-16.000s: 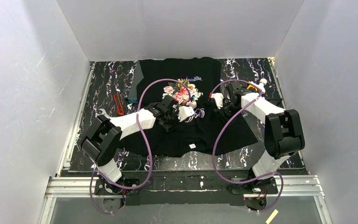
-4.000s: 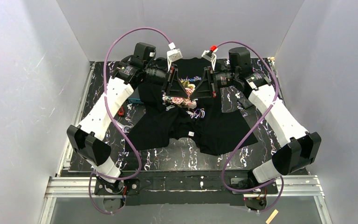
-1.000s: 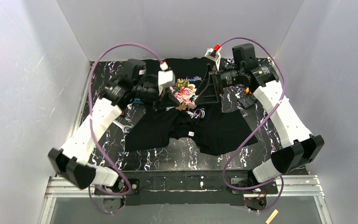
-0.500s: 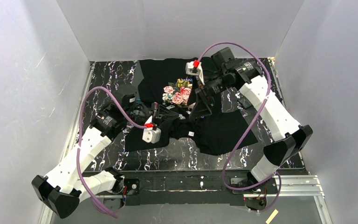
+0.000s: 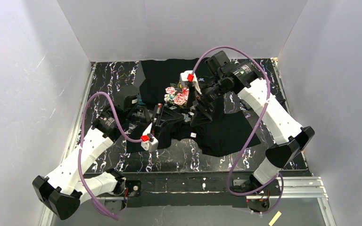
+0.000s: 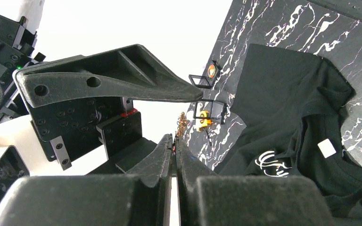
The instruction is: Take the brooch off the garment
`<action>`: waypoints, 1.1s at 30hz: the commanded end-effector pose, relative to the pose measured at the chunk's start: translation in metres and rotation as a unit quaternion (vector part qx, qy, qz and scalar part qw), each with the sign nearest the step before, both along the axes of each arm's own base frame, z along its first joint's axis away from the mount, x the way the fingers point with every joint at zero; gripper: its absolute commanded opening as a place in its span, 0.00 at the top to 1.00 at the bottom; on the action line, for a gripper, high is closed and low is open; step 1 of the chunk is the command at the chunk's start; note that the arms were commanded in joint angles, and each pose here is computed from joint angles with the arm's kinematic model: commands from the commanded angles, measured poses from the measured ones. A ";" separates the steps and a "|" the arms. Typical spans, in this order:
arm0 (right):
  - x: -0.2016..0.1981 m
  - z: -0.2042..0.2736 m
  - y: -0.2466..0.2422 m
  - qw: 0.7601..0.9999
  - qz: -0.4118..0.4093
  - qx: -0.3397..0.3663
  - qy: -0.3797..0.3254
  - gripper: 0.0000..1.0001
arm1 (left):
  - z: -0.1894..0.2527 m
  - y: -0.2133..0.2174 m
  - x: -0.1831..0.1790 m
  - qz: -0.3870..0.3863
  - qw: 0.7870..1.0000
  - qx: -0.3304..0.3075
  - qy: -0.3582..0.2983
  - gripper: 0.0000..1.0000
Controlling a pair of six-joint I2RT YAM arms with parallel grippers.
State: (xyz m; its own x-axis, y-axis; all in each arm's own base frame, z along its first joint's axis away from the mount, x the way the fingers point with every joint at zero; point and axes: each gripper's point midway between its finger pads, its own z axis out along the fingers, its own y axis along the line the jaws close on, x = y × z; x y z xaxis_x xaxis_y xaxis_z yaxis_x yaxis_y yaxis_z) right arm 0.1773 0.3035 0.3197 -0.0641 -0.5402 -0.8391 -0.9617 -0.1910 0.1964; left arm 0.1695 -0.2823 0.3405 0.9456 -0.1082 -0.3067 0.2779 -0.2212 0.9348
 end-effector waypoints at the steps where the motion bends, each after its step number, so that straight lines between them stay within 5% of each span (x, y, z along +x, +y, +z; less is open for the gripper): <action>1: -0.005 0.015 0.004 0.999 0.021 0.014 -0.045 0.02 | 0.007 -0.003 -0.008 -0.030 0.999 -0.013 -0.024 1.00; 21: -0.013 0.015 0.010 0.998 0.044 0.008 -0.040 0.08 | 0.007 -0.006 -0.001 -0.024 0.999 -0.004 -0.024 1.00; 33: -0.016 0.014 0.009 0.998 0.054 0.008 -0.038 0.29 | 0.005 -0.008 0.003 -0.023 0.999 -0.002 -0.023 1.00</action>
State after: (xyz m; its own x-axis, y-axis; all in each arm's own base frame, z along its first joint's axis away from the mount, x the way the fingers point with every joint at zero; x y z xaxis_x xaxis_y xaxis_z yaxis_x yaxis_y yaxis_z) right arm 0.1677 0.3120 0.3206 0.0241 -0.5590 -0.8288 -0.9533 -0.2625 0.1494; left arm 0.1777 -0.2879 0.3332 0.9514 -0.1154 -0.2855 0.2516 -0.2432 0.9368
